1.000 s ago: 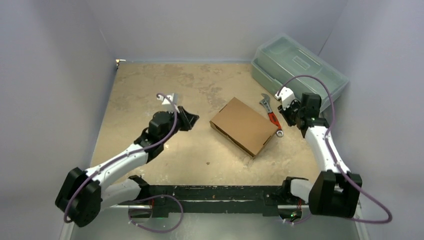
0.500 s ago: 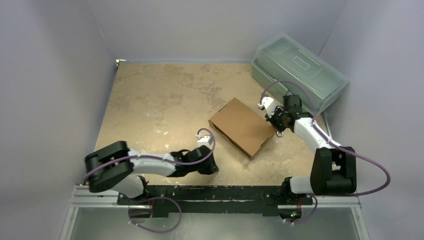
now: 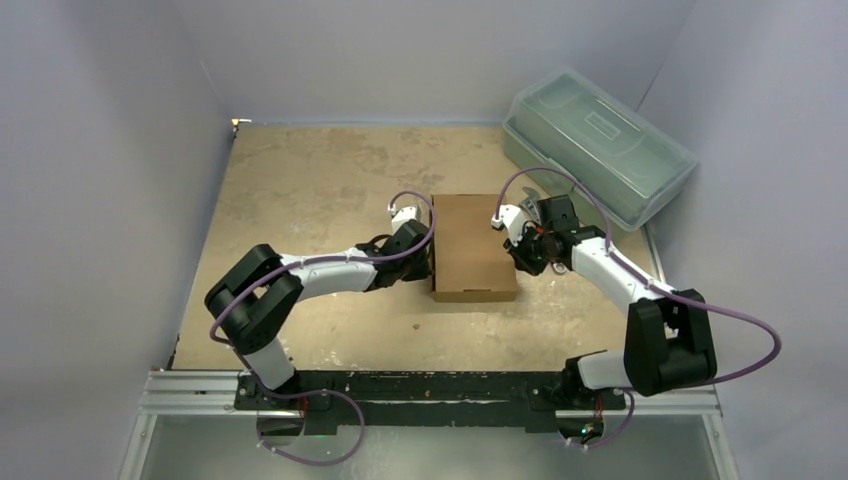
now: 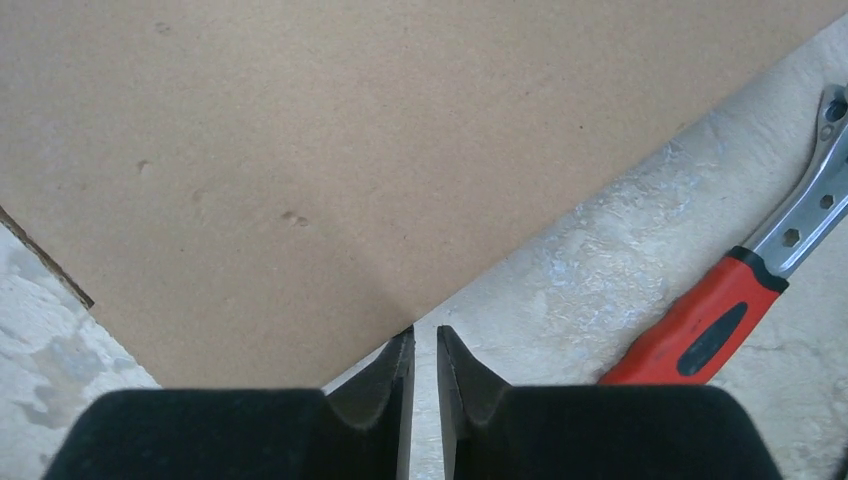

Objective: Fold the paper box
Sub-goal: Close the paper box at the center of the board.

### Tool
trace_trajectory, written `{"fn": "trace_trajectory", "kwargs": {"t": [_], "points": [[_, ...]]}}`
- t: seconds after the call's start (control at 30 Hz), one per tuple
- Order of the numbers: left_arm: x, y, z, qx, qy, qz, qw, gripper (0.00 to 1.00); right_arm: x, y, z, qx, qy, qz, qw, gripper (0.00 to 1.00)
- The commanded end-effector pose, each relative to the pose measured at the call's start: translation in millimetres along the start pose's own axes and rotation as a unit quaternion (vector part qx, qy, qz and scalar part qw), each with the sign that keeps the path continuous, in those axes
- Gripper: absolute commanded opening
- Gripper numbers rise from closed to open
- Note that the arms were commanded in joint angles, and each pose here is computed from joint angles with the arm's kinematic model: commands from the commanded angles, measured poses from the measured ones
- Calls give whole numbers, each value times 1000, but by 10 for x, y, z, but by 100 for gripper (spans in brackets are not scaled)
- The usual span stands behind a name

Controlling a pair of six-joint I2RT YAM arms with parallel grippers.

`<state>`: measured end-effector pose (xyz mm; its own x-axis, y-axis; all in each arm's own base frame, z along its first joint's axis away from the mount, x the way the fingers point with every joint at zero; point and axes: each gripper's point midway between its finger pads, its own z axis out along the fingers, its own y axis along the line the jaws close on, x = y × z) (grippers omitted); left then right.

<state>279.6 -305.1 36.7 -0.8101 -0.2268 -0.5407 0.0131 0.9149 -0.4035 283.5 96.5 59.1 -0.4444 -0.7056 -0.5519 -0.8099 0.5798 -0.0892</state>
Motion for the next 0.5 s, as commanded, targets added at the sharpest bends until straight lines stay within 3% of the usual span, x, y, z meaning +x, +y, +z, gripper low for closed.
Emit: {"fn": "trace_trajectory", "kwargs": {"t": [0.0,0.27,0.4,0.47], "points": [[-20,58,-221,-1,1,54,999,0,-164,-24,19,7,-30,43,999,17],[357,574,-594,-46,31,52,997,0,-85,-73,75,17,-7,55,998,18],[301,572,-589,-66,31,68,995,0,-63,-58,77,16,-5,57,998,17],[281,388,-534,-41,36,72,996,0,-56,-46,85,13,-4,58,998,17]]}}
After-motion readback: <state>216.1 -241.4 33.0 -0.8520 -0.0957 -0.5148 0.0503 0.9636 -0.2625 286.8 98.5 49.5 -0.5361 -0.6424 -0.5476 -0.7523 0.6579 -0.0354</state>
